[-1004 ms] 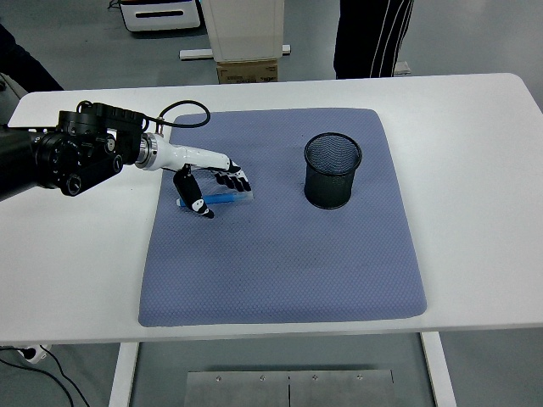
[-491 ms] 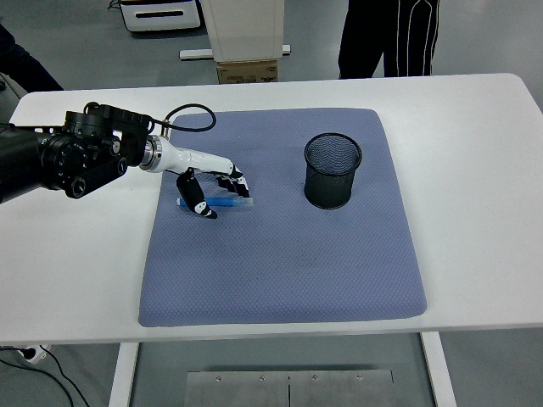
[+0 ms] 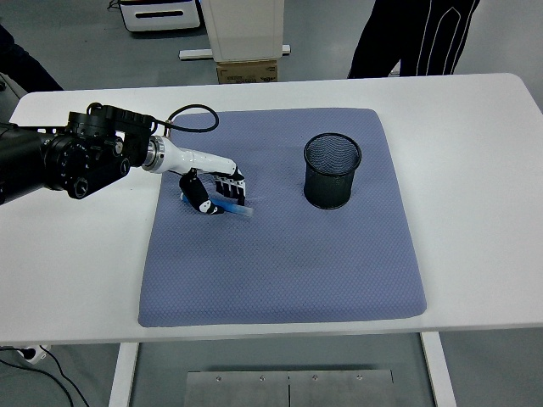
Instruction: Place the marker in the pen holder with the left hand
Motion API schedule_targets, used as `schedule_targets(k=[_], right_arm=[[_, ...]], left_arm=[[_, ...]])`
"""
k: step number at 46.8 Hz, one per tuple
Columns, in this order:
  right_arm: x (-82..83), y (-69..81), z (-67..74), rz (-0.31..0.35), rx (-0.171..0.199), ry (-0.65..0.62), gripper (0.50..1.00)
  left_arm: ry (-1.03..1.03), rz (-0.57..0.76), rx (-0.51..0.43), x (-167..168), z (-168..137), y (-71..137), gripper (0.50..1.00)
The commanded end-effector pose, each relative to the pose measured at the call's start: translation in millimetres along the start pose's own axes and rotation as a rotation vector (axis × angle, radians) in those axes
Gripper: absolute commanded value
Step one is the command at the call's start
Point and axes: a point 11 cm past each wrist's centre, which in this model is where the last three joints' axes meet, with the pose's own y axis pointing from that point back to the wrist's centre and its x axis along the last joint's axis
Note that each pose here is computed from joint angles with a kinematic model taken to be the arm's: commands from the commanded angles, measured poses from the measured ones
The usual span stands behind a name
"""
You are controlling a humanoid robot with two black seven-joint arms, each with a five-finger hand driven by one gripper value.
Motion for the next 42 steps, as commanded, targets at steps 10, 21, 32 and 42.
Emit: schedule_targets(k=[10,21,32,42], right_arm=[[0.0,0.0,0.0,0.0,0.0,0.0,1.0],[0.0,0.0,0.0,0.0,0.0,0.0,1.0],[0.0,0.0,0.0,0.0,0.0,0.0,1.0],[0.0,0.0,0.0,0.0,0.0,0.0,1.0]], left_arm=[[0.0,0.0,-0.001,-0.2,0.2,-0.1,0.558],[0.001,0.004,-0.001,1.3,0.4,0.3,0.525],[0.007,0.017,-0.007,5.0,2.3,0.9,0.522],[-0.005,0.047,-0.007,11.2,2.9,2.2,0.522]])
